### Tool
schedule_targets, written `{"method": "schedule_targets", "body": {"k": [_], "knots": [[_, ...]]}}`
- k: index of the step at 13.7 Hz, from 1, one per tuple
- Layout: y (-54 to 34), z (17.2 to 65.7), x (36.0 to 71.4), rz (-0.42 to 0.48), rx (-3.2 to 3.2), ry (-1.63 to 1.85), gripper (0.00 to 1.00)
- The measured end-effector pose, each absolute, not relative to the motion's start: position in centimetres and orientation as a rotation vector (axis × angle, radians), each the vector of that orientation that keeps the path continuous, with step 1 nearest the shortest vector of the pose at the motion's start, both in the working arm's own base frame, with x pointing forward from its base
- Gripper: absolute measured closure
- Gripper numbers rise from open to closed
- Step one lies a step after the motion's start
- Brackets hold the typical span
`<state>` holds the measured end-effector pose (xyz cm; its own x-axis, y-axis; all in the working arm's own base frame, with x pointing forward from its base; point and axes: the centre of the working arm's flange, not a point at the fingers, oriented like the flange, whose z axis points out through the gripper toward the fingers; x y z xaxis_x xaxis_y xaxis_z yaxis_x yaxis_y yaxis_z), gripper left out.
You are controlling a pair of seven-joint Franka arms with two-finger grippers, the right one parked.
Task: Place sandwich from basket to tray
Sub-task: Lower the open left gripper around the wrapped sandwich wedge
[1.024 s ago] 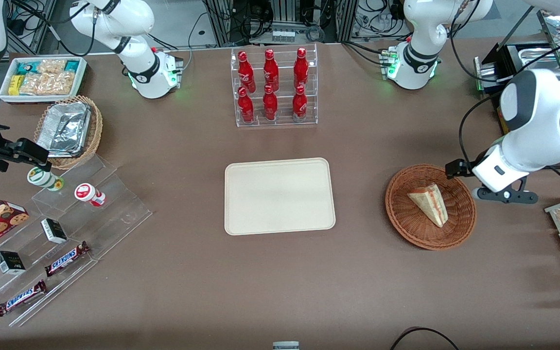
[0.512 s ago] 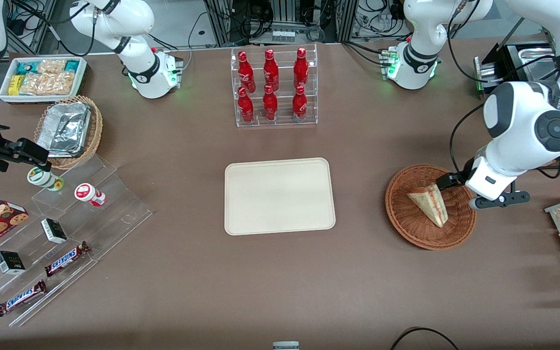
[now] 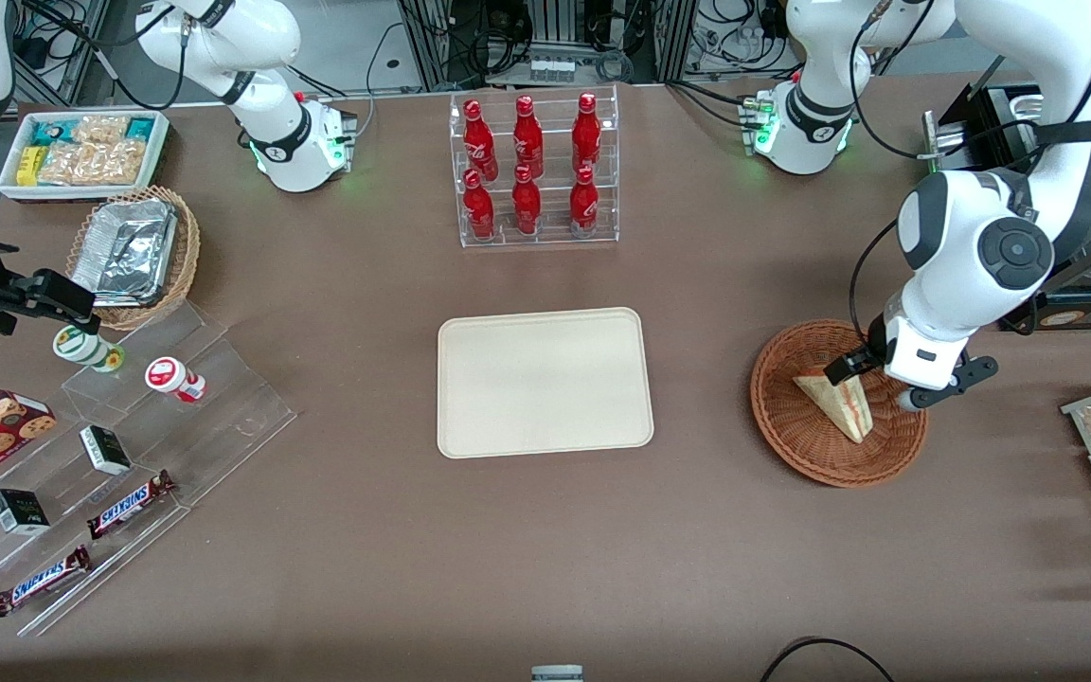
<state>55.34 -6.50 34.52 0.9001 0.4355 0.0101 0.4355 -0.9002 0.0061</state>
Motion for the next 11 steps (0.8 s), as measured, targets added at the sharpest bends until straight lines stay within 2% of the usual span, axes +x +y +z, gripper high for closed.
{"method": "schedule_targets", "body": {"k": [6,11], "knots": [[-6.4,32.4,54.6,0.045,3.042,0.740,0.00],[-6.4,29.8,54.7,-0.002,3.052,0.742,0.00]]}}
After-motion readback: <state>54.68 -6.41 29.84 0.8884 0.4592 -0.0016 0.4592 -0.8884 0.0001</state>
